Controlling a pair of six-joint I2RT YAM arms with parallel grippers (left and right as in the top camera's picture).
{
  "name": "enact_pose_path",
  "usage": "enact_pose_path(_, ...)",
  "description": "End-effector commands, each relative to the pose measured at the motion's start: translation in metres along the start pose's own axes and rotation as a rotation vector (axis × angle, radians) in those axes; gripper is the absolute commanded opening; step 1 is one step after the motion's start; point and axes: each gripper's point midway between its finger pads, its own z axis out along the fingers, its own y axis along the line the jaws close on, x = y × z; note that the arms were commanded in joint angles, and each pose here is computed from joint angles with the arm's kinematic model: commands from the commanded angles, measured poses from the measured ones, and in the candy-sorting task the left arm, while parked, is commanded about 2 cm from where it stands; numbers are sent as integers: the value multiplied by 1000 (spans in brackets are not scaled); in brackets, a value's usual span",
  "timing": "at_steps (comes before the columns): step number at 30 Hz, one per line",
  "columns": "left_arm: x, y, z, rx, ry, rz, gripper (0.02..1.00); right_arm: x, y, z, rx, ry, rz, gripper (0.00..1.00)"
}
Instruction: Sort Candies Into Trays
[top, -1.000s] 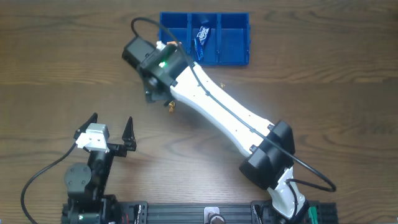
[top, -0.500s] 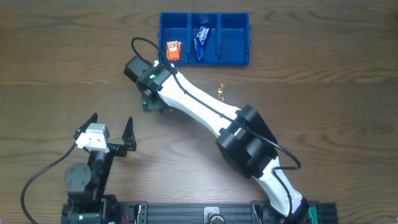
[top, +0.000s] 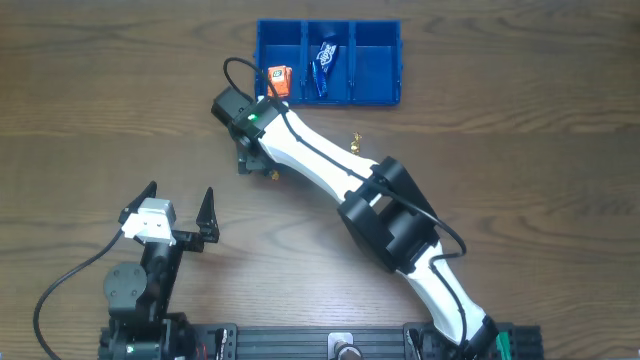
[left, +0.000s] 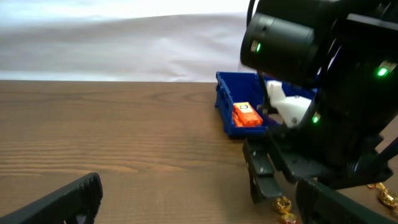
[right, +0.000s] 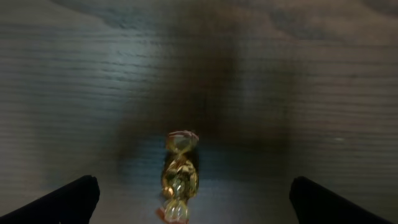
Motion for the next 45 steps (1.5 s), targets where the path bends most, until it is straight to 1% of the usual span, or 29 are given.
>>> enact_pose_path(1,16,-1,1,11,46,6,996,-1,-4,14,12,11,-2,947)
enact_pose_path(2,16,-1,1,12,46,6,998,-1,-2,14,4,13,-2,912)
enact_pose_path(4,16,-1,1,12,46,6,996,-1,-1,15,-1,17,-2,807)
enact_pose_path(7,16,-1,1,12,46,6,996,0,-1,15,0,17,-2,691)
enact_pose_path(9,16,-1,1,12,46,6,996,0,-1,15,0,17,-2,625)
enact_pose_path(11,16,-1,1,12,46,6,996,0,-1,16,1,18,-2,584)
enact_pose_path(17,16,-1,1,12,46,6,998,0,-1,19,1,19,-2,538)
enact_pose_path(25,16,-1,1,12,46,6,998,0,0,19,0,18,-2,507)
enact_pose_path(31,16,-1,1,12,46,6,998,0,-1,20,2,20,-2,457)
enact_pose_path(33,16,-1,1,11,46,6,998,1,0,20,2,21,-5,421)
enact_pose_path(45,16,-1,1,12,46,6,998,5,1,27,7,35,-5,408)
